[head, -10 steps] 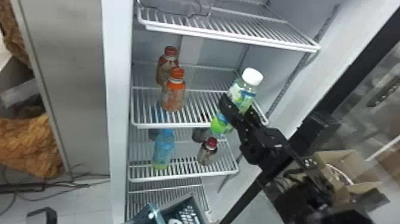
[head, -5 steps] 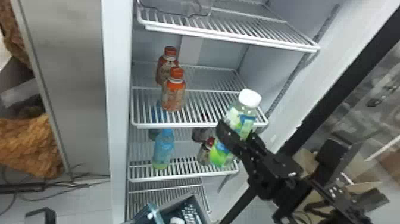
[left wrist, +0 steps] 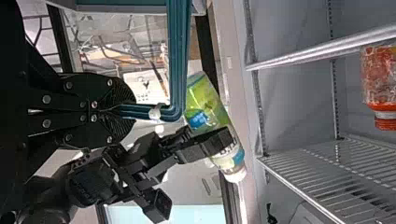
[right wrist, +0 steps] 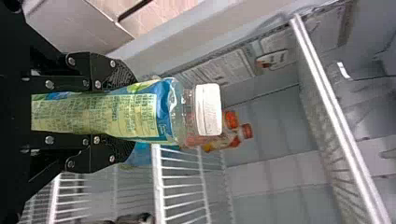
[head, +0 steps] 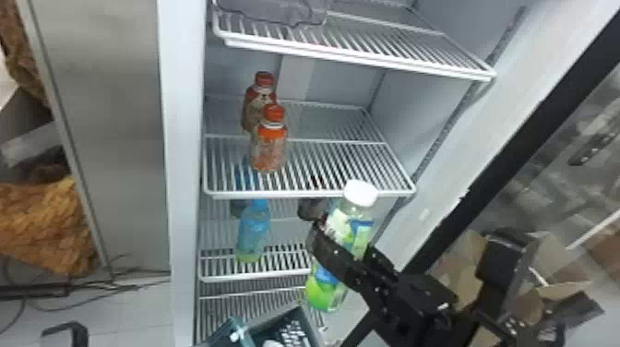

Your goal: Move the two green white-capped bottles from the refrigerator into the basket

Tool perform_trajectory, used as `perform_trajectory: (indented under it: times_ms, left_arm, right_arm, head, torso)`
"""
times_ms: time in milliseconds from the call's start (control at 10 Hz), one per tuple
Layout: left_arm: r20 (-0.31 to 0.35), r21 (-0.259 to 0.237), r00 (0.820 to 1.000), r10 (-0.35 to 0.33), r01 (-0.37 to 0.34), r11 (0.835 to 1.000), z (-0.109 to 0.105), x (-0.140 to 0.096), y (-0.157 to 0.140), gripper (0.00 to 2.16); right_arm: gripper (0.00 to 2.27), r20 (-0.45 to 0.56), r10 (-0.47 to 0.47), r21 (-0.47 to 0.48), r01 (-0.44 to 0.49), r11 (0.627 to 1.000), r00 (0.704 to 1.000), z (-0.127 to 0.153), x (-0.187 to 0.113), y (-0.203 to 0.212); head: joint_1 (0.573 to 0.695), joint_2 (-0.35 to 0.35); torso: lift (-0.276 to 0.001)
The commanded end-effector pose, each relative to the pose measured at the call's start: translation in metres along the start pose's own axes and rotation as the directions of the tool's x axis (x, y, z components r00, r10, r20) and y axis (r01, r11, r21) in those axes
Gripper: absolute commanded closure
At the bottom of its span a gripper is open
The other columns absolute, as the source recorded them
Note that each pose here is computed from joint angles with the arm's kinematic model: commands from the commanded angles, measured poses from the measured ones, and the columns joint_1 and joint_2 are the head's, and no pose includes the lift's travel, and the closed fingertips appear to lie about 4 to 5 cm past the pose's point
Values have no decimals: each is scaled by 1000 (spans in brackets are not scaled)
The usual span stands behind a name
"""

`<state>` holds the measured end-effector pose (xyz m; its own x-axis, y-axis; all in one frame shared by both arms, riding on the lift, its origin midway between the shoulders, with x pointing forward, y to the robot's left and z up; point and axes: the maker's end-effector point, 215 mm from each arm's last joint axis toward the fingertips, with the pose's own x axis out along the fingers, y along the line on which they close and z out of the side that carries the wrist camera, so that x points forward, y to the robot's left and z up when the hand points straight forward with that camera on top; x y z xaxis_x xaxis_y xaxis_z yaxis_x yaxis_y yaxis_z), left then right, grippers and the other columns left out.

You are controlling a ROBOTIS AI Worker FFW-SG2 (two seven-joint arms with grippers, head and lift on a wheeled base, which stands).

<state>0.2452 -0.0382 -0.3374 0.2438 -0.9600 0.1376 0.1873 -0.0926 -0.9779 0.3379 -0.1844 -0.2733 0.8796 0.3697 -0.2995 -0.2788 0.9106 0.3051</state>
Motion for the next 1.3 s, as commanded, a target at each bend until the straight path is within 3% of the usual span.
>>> perform_trajectory:
  times_ms: [0,500,900,1200]
  left_arm:
    - [-4,3,1000,-2,2,1000,0,1,-1,1213]
    - [-7,2,1000,1,-1,1000,-1,1,0,1213]
    - [-7,3,1000,0,0,1000,-1,1,0,1213]
    - [-5,1,1000,2,-2,1000,-1,1,1,1213]
  right_arm:
    - [903,-63,7,58,-3,998,998,-26,-2,0]
    - [903,-268,90,240,-24,971,959,-93,-26,40]
    - [903,-312,110,328,-2,945,944,-115,-36,52]
    - [903,-369,82,299,35,954,926,-120,-51,62]
  head:
    - [695,-350]
    - [695,-350]
    - [695,-350]
    - [695,-350]
  torso:
    - [-4]
    - [-4]
    - [-4]
    - [-4]
